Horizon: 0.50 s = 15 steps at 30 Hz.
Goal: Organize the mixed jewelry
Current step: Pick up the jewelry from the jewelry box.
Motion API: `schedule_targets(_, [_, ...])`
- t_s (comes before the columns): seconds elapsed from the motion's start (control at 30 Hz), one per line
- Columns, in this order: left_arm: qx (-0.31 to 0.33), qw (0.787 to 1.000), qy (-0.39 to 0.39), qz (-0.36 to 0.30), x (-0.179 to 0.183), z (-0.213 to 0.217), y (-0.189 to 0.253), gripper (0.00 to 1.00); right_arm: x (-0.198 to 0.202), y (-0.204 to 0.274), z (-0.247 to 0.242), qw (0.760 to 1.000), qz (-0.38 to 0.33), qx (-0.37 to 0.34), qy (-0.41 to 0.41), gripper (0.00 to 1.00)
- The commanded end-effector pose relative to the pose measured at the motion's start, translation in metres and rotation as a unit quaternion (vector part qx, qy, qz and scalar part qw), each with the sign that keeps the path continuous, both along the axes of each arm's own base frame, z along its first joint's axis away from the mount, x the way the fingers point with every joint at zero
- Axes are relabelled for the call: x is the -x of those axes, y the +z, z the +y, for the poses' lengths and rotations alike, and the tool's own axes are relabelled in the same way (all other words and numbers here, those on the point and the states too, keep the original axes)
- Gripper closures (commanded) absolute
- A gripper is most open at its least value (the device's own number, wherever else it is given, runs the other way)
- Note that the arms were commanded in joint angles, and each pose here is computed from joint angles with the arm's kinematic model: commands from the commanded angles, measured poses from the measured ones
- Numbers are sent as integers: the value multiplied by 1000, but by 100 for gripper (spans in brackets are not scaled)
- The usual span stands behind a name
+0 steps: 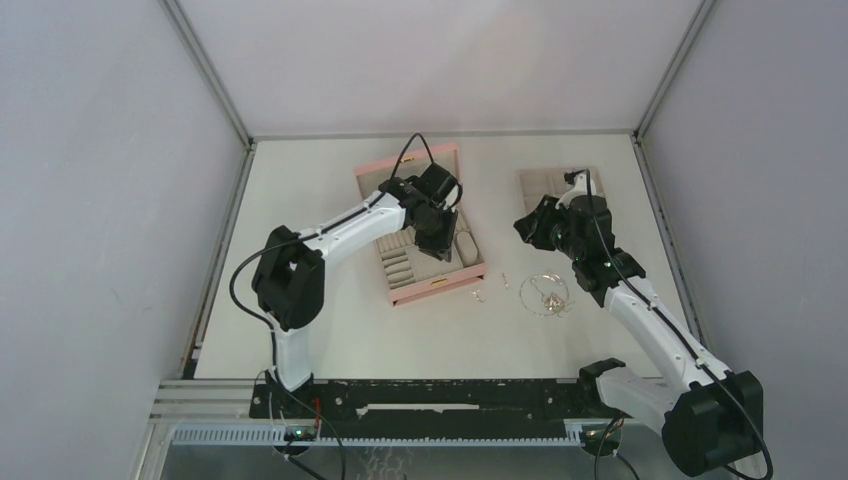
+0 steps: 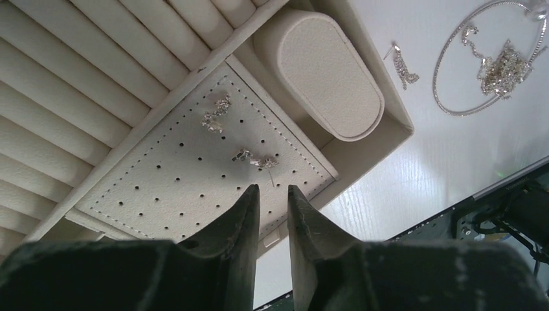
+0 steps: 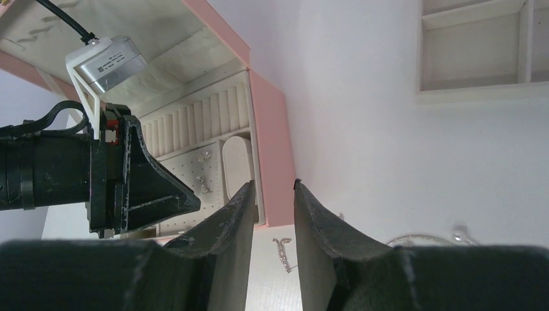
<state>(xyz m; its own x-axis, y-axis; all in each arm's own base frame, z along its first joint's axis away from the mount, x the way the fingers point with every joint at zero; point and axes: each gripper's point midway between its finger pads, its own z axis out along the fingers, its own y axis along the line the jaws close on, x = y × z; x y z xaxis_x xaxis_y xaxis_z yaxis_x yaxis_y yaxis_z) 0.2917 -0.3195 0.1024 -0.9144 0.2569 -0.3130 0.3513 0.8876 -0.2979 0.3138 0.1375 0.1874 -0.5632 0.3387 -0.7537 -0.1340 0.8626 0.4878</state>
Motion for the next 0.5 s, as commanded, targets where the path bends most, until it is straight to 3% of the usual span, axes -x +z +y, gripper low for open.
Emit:
schedule_targets(0.0, [29,998,8,-49,-16,-10,33,73,-3,8,0,1000,-17,0,3,63])
schedule_targets(0.47, [41,998,5,-46,-22,-20,33,74,-3,7,0,1000,-16,1,5,63])
